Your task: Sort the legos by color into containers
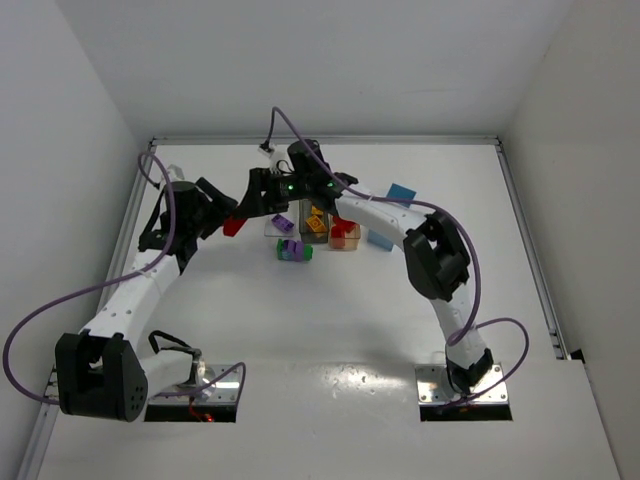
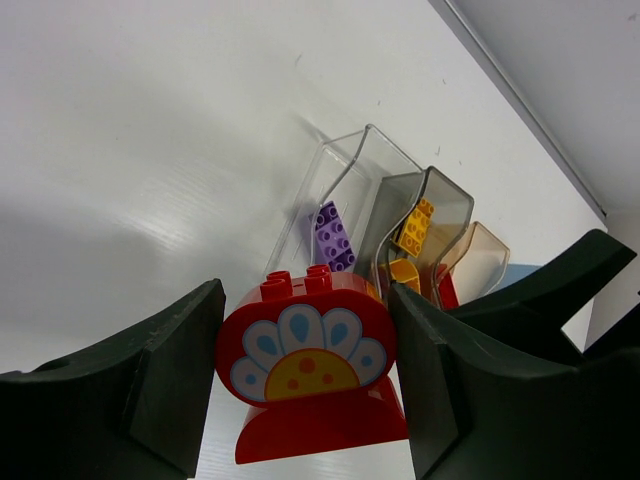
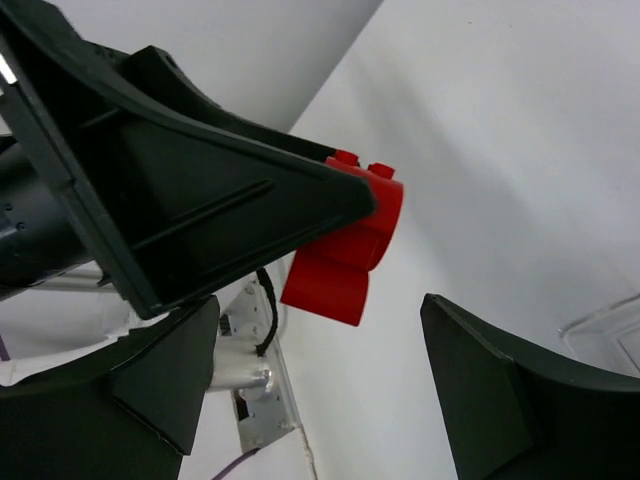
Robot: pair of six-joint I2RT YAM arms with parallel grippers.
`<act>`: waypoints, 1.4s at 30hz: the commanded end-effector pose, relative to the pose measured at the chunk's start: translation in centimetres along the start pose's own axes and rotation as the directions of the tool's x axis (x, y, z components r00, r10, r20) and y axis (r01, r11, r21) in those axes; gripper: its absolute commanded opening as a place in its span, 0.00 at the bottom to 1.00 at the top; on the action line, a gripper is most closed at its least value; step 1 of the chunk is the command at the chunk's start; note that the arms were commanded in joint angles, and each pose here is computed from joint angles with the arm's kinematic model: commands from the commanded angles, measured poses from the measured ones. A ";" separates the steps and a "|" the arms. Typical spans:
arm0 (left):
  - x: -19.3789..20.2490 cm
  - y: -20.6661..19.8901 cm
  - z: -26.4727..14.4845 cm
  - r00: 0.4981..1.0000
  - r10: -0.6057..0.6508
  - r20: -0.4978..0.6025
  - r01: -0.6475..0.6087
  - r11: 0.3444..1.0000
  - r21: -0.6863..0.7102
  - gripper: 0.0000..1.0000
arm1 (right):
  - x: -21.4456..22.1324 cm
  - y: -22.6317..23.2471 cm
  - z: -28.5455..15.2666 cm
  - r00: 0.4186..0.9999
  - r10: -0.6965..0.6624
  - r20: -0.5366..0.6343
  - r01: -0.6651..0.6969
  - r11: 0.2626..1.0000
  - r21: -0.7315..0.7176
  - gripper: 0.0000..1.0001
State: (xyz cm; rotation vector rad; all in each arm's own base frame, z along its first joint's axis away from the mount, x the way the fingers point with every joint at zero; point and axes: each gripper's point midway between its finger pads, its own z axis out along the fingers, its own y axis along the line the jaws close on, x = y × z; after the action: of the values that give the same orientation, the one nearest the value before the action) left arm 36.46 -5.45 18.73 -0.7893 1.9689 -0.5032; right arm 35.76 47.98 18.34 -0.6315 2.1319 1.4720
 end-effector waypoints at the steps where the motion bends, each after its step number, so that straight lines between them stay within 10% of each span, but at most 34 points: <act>1: -1.3 -1.1 -0.2 0.999 -0.035 0.036 0.033 0.998 0.050 0.02 | -1.7 2.4 0.7 0.998 -0.050 0.041 0.053 0.996 -0.071 0.82; 12: -1.1 -1.9 0.0 0.998 -0.054 0.021 0.052 0.995 0.086 0.02 | -0.9 1.4 2.1 0.999 -0.031 0.020 0.032 0.997 -0.069 0.76; 27: -2.0 -1.5 -0.3 0.997 -0.055 0.053 0.050 0.995 0.084 0.02 | -0.4 1.2 0.7 0.996 -0.080 0.038 0.081 0.996 -0.024 0.03; 42: -7.8 -2.8 1.0 0.987 -0.007 0.159 -0.015 0.990 0.138 0.00 | 3.5 -0.6 -9.8 0.947 -0.319 -0.038 0.321 0.930 0.177 0.00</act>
State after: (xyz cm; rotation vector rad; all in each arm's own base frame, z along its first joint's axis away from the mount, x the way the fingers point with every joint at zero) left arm 39.47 -0.81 21.29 -0.8441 1.8275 -0.4905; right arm 30.20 41.75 17.10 -0.8807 2.0827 1.2552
